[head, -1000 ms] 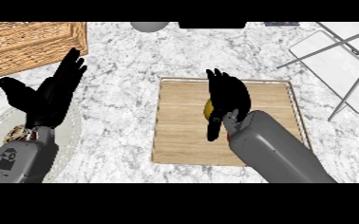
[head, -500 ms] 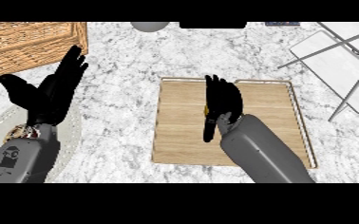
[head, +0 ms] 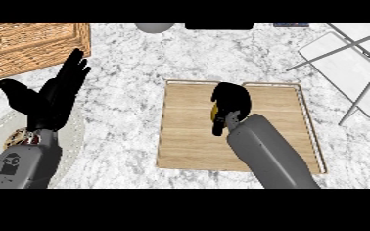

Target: Pick the lemon from the tray and place it in the tiered shelf

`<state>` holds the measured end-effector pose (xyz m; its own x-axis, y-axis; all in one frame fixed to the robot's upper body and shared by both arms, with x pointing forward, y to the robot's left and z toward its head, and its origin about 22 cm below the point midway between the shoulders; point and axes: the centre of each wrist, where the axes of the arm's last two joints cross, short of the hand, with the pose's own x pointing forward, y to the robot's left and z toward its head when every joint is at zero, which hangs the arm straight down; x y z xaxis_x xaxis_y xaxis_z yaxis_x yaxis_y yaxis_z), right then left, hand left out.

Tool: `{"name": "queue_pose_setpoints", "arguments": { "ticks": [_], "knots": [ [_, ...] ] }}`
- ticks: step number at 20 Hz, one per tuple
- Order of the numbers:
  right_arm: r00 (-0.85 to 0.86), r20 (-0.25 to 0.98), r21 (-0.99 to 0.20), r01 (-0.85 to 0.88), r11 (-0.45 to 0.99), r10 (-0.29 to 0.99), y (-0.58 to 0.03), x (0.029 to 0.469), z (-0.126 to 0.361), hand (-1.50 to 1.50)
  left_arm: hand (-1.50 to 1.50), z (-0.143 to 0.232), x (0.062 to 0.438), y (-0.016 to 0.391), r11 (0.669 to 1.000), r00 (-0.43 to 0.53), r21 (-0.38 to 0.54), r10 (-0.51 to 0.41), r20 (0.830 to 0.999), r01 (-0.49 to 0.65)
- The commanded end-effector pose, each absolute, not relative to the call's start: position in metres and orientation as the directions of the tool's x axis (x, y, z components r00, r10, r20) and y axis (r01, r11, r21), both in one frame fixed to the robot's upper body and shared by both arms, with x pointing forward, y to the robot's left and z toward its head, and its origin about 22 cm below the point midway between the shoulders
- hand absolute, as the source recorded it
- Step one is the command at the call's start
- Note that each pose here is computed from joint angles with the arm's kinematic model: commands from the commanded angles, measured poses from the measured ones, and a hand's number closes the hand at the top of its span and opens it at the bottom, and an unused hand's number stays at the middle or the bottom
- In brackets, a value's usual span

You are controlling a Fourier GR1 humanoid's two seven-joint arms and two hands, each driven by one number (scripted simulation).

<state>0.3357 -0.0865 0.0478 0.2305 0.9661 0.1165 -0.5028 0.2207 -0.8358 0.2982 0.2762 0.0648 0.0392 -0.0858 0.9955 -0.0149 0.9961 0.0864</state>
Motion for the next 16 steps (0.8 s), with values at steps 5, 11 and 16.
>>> {"name": "queue_pose_setpoints", "arguments": {
  "ticks": [5,11,16],
  "knots": [
    [0.112,0.074,-0.886,-0.448,0.117,0.991,-0.087,0.334,0.029,1.50,0.00,0.062,0.295,0.284,0.996,0.026,0.083,-0.082,0.996,-0.032],
    [-0.340,0.201,-0.864,-0.503,0.004,0.919,-0.063,0.212,0.003,1.50,0.00,0.066,0.294,0.298,0.994,0.052,0.087,-0.084,0.995,-0.059],
    [-0.320,0.282,-0.893,-0.432,0.126,0.905,-0.095,0.158,0.014,1.50,0.00,0.065,0.296,0.284,0.995,0.047,0.087,-0.085,0.995,-0.040]
  ]
}}
